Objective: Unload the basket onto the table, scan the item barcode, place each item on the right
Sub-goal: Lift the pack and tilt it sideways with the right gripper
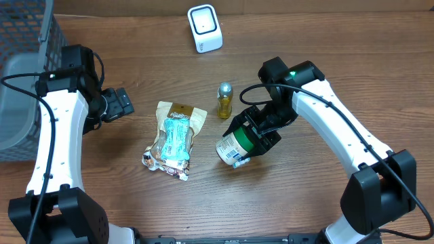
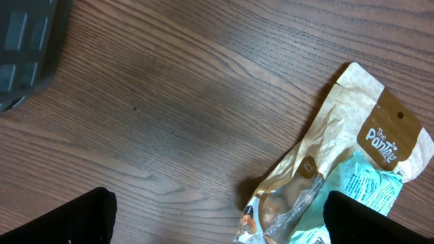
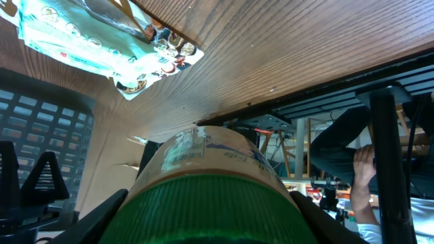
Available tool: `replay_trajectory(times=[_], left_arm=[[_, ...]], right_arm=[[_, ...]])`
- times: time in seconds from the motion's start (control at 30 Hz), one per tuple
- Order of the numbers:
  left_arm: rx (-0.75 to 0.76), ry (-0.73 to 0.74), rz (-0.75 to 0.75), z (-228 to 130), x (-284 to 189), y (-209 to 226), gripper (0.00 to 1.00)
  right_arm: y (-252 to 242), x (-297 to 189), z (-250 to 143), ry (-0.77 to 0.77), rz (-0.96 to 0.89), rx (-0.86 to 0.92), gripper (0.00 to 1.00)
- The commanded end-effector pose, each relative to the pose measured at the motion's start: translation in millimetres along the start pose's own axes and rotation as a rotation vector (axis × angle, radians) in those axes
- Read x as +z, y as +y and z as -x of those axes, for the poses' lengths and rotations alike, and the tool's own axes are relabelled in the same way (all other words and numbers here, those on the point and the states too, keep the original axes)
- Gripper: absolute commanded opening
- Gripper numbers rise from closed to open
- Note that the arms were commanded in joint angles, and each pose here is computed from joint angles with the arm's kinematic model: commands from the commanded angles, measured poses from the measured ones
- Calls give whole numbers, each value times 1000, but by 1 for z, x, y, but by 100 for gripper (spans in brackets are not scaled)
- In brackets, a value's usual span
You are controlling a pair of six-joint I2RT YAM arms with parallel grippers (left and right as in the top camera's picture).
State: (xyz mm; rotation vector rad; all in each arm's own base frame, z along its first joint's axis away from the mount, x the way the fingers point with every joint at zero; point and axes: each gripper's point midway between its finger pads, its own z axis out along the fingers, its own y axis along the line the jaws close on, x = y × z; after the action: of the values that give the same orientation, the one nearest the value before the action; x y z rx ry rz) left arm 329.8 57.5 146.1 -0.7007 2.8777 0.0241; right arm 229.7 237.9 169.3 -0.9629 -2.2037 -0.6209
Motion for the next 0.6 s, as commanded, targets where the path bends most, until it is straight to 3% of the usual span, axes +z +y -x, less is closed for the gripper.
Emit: replay_trajectory(times=[0.0,0.57], left_arm=[[1,-6,0,1,-1,0,100],[1,-6,0,1,-1,0,100]], right_arm=[[7,-10,-15,19,48,-29,20],[7,-11,-22,56,53,-22,20]])
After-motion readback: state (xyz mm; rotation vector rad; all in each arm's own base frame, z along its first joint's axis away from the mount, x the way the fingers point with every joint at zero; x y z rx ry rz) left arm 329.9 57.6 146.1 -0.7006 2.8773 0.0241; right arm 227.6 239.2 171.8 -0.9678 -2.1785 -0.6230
